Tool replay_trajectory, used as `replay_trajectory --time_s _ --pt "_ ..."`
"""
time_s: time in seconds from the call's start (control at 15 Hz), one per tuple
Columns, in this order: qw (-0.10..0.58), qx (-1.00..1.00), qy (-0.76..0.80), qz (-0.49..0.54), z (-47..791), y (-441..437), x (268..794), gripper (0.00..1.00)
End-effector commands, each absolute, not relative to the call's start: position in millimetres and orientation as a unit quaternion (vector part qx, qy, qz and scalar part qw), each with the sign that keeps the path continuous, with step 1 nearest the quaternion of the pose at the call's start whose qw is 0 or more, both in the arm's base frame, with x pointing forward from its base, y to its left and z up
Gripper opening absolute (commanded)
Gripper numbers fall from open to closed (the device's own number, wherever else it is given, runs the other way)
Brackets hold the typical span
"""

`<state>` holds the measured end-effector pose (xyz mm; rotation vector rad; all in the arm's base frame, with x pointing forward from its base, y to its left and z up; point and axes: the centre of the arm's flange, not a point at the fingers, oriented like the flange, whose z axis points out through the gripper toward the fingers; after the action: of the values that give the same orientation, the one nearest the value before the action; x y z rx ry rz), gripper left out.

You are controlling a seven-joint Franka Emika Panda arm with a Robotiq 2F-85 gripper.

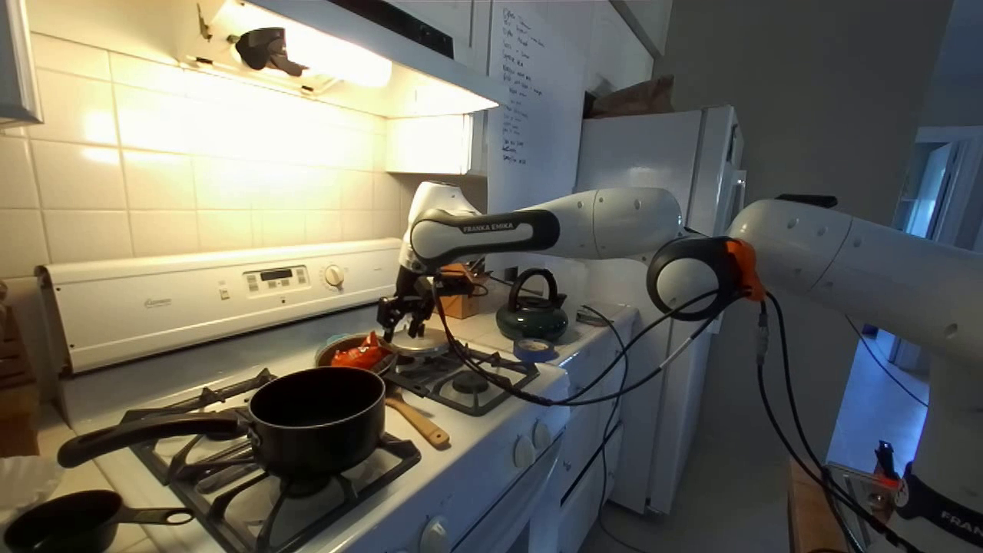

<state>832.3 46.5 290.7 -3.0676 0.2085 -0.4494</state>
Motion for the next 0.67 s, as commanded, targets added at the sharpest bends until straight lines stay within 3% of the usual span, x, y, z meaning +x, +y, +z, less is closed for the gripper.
replay_trajectory --time_s 0.0,0.13,0.4,0.47,0.53,0.6 --pt "0.023 -0.986 0.055 -0.155 272.0 51.0 852.7 0.46" --pt "0.024 -0.985 0.051 -0.160 262.9 54.3 859.8 0.44" --pt "0.022 -0.983 0.037 -0.176 253.1 60.9 872.1 0.71" --pt "0.021 -0.983 0.036 -0.179 252.1 62.2 874.5 0.60" --pt "0.021 -0.983 0.034 -0.181 250.8 64.1 876.0 0.37" --pt "0.021 -0.982 0.034 -0.182 250.2 65.2 876.5 0.36"
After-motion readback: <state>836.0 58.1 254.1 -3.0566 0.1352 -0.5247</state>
